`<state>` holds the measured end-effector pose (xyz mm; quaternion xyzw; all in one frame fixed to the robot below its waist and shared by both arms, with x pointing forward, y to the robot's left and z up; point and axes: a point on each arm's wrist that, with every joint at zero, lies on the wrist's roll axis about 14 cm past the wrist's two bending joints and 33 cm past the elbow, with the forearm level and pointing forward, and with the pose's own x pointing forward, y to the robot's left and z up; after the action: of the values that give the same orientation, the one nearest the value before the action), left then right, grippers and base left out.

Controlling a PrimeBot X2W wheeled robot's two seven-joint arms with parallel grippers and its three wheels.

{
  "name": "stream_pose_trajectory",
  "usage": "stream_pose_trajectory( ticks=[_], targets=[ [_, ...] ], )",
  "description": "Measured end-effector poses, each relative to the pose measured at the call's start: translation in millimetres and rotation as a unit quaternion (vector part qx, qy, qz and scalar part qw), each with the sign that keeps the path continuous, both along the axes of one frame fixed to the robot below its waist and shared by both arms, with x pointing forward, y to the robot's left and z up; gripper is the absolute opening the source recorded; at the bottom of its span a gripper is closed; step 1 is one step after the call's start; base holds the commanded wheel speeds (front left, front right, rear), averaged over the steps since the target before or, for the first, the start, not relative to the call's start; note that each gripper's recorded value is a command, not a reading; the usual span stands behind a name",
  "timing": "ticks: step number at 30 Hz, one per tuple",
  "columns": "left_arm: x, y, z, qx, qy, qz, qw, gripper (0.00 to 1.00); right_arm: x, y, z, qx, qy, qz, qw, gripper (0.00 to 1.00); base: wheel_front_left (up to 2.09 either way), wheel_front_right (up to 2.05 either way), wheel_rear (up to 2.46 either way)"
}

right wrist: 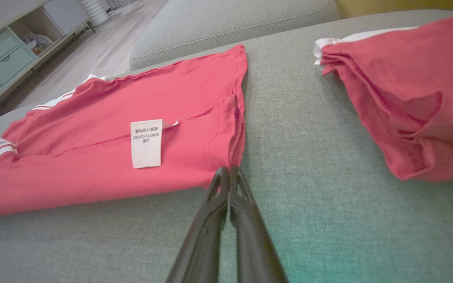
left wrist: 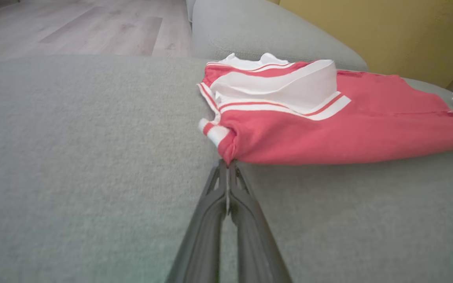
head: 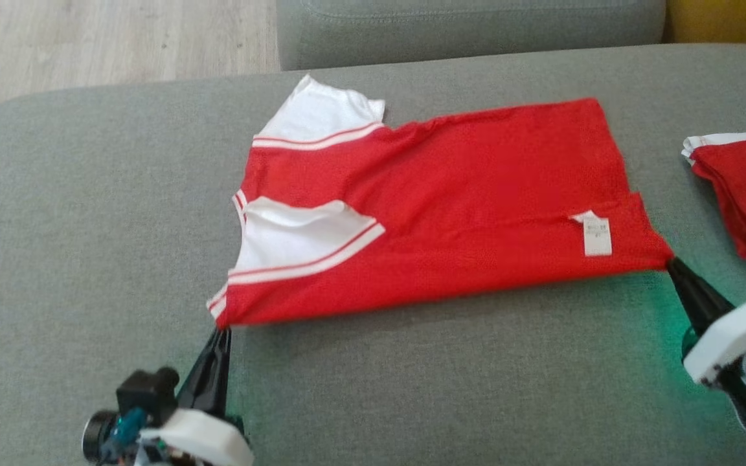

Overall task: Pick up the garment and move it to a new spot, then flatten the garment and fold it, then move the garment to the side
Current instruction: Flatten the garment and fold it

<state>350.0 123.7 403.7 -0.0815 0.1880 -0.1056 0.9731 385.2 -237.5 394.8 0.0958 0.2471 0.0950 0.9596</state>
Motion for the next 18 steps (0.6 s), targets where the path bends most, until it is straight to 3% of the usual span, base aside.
stream_pose_trajectory(
  ticks=[18],
  targets=[
    [-78.7, 3.7, -26.3, -0.024, 0.131, -0.003, 0.991, 0.00, -88.6, -15.7, -25.1, 0.017, 0.072, 0.005, 0.997, 0.00, 0.00, 0.00, 0.00]
  ],
)
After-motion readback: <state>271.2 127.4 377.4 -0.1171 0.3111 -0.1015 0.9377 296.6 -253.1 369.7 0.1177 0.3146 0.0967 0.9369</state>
